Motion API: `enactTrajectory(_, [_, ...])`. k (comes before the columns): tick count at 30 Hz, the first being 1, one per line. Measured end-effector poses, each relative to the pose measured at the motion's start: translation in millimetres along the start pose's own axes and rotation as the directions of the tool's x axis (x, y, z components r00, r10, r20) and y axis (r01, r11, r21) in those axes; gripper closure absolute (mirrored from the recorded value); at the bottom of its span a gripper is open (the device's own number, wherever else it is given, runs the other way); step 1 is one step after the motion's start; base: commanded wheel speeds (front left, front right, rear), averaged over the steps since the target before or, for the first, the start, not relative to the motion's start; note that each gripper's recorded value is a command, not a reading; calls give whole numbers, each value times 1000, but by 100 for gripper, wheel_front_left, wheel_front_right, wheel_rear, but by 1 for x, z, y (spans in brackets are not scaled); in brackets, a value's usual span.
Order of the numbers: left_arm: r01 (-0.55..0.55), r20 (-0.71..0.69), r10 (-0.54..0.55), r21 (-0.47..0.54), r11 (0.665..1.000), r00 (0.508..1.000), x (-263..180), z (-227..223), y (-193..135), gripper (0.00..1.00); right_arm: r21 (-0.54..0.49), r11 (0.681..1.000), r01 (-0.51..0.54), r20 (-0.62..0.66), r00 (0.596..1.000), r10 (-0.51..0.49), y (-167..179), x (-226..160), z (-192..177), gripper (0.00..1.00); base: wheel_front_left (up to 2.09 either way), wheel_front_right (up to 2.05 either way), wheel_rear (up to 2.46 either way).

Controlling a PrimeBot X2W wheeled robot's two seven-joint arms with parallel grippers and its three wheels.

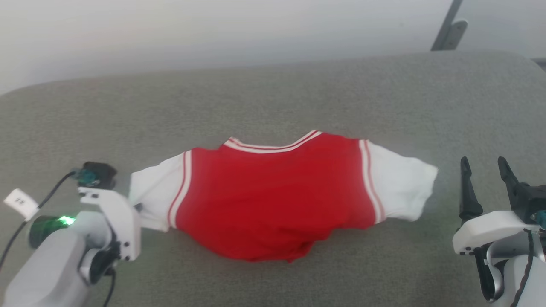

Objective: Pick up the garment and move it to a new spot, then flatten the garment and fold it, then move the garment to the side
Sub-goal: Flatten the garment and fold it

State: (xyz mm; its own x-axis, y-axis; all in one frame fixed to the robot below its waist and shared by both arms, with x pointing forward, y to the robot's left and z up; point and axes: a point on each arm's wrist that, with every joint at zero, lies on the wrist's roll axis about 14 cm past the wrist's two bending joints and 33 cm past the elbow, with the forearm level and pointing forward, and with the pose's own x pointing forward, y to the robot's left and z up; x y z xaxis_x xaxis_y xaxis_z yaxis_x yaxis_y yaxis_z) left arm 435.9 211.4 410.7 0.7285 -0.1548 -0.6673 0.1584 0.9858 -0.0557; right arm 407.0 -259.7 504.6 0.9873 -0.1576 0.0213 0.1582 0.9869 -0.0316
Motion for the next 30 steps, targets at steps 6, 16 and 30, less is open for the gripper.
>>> enactTrajectory(6, [-76, -23, 75, -40, 996, 997, -22, -15, 29, 100, 3, 1000, -23, 8, 1000, 23, 8, 1, 5, 0, 0, 0, 0])
enactTrajectory(16, [-59, -93, 48, -116, 992, 994, -29, -47, 22, 51, 8, 999, -41, -4, 999, 41, 14, -1, 2, 0, 0, 0, 0])
enactTrajectory(30, [-35, -125, 27, -69, 997, 992, -35, -36, 19, 0, 1, 999, -41, -21, 999, 41, 11, -7, -1, 0, 0, 0, 0])
